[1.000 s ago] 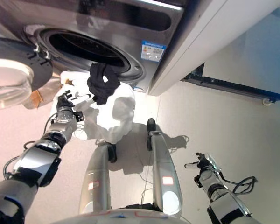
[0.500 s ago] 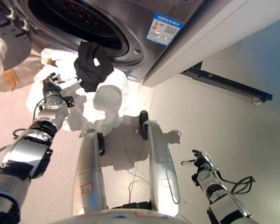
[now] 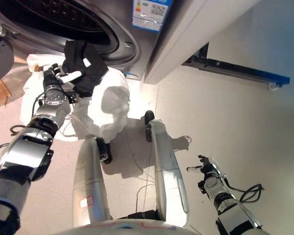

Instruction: Put the clothes in the basket into the washing machine.

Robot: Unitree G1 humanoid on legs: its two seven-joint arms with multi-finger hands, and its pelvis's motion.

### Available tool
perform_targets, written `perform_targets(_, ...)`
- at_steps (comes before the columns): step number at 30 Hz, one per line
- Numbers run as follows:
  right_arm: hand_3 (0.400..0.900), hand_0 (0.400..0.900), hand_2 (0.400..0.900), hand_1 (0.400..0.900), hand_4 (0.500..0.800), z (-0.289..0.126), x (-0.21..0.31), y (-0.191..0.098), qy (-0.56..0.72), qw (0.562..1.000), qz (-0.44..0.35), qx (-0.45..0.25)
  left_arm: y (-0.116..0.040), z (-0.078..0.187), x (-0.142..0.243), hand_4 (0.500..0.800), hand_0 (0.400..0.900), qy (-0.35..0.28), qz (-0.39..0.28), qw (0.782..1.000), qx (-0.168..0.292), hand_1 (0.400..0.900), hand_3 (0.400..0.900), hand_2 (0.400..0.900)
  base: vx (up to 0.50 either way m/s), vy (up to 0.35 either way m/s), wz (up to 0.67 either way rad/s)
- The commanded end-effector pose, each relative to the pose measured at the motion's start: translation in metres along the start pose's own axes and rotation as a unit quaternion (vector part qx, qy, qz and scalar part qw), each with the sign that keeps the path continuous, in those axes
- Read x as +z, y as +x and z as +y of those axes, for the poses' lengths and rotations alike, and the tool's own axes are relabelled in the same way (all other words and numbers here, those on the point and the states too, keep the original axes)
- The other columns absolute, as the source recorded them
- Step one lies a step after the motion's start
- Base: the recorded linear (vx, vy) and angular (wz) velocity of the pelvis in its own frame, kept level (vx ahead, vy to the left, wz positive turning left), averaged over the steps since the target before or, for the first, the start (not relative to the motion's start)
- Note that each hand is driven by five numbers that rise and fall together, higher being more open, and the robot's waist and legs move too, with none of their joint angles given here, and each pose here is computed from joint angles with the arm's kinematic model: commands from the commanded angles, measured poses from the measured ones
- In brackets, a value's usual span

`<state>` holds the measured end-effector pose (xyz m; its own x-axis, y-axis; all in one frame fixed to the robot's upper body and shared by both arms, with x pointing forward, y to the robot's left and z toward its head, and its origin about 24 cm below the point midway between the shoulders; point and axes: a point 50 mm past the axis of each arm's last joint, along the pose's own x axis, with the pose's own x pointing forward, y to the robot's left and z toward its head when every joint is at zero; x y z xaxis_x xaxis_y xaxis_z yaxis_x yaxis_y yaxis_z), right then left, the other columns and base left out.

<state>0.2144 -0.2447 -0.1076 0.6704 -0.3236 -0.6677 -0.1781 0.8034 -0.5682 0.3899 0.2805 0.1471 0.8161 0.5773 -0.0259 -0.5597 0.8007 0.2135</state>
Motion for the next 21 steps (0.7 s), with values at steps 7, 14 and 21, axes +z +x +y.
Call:
perform_targets(7,0.9,0.9,0.9,0.9,0.8,-0.018,-0.08,-0.019,-0.042,0.993,0.106,-0.025,0.002,-0.005,0.031,0.8,0.9,-0.033,-0.041,0.999,-0.016,0.9,0.9,0.9,0.002,0.004,-0.13)
perform_targets(14,0.9,0.9,0.9,0.9,0.8,-0.022,-0.082,-0.019,-0.029,0.994,0.105,-0.032,0.002,-0.007,0.051,0.8,0.9,-0.073,-0.062,0.995,-0.025,0.9,0.9,0.9,-0.03,-0.027,-0.09)
perform_targets(21,0.9,0.9,0.9,0.9,0.8,-0.028,-0.079,-0.017,-0.011,0.994,0.102,-0.045,-0.001,-0.007,0.074,0.8,0.9,-0.106,-0.088,0.99,-0.023,0.9,0.9,0.9,-0.06,-0.022,0.0)
